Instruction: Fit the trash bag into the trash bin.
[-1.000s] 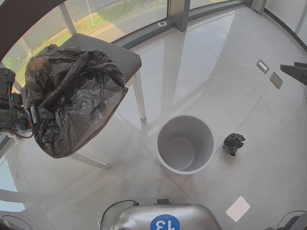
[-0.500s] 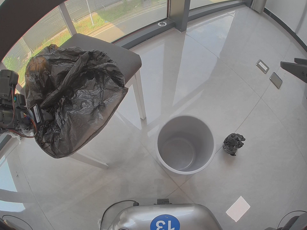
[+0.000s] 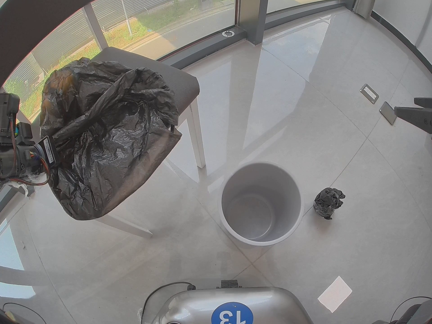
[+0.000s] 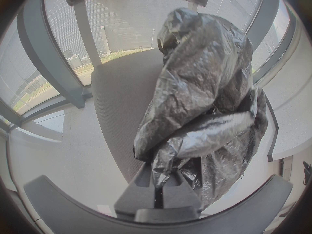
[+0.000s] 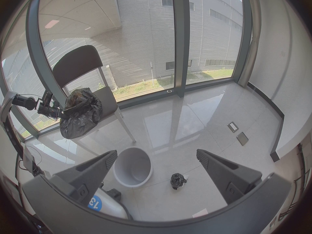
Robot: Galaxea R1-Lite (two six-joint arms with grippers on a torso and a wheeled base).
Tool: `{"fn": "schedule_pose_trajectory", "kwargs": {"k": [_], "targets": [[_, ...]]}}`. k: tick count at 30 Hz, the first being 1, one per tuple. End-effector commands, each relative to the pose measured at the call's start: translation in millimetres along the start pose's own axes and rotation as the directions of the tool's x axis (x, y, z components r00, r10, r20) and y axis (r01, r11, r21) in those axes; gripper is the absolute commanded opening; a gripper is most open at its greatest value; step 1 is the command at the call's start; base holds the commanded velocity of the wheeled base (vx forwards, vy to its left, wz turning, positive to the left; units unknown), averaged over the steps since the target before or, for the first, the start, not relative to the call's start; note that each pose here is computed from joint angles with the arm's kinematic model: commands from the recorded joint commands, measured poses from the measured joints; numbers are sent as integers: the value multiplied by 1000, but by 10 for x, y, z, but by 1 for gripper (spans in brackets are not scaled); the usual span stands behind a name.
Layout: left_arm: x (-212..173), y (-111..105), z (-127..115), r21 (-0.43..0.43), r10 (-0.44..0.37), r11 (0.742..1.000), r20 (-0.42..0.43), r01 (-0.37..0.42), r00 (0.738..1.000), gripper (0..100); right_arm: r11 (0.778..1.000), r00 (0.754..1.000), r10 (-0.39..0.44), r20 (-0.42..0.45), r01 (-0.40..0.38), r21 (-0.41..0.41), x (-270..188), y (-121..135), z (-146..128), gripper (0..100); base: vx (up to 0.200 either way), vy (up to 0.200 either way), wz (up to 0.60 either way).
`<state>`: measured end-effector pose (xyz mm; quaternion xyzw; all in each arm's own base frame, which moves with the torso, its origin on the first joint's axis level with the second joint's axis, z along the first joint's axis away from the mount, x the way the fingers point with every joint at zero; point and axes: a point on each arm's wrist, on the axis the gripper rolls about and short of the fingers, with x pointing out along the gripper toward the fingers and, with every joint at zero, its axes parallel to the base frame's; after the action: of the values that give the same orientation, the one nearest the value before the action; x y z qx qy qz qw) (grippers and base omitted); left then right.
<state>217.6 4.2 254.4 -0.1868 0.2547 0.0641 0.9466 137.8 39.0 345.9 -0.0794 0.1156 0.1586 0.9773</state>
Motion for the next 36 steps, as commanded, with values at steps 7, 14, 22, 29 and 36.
{"fn": "schedule_pose_trajectory", "kwargs": {"k": [7,14,22,29,36], "targets": [[-544,-254,12,181,-195,968,115,172,974,0,998,997,65,-39,-65,-10,178,98,-6,100,0,0,0],[-880,-714,157,301,-389,884,52,357,920,0,992,989,126,-76,-126,6,245,190,-83,100,0,0,0],[-1179,-1154,474,270,-510,834,47,481,859,0,987,978,159,-136,-153,51,465,274,-268,100,0,0,0],[-1368,-1408,530,236,-594,783,11,575,805,0,977,971,211,-111,-208,38,683,428,-413,100,0,0,0],[-1390,-1575,539,213,-632,758,3,617,775,0,959,952,285,-111,-285,15,838,635,-498,100,0,0,0]]}}
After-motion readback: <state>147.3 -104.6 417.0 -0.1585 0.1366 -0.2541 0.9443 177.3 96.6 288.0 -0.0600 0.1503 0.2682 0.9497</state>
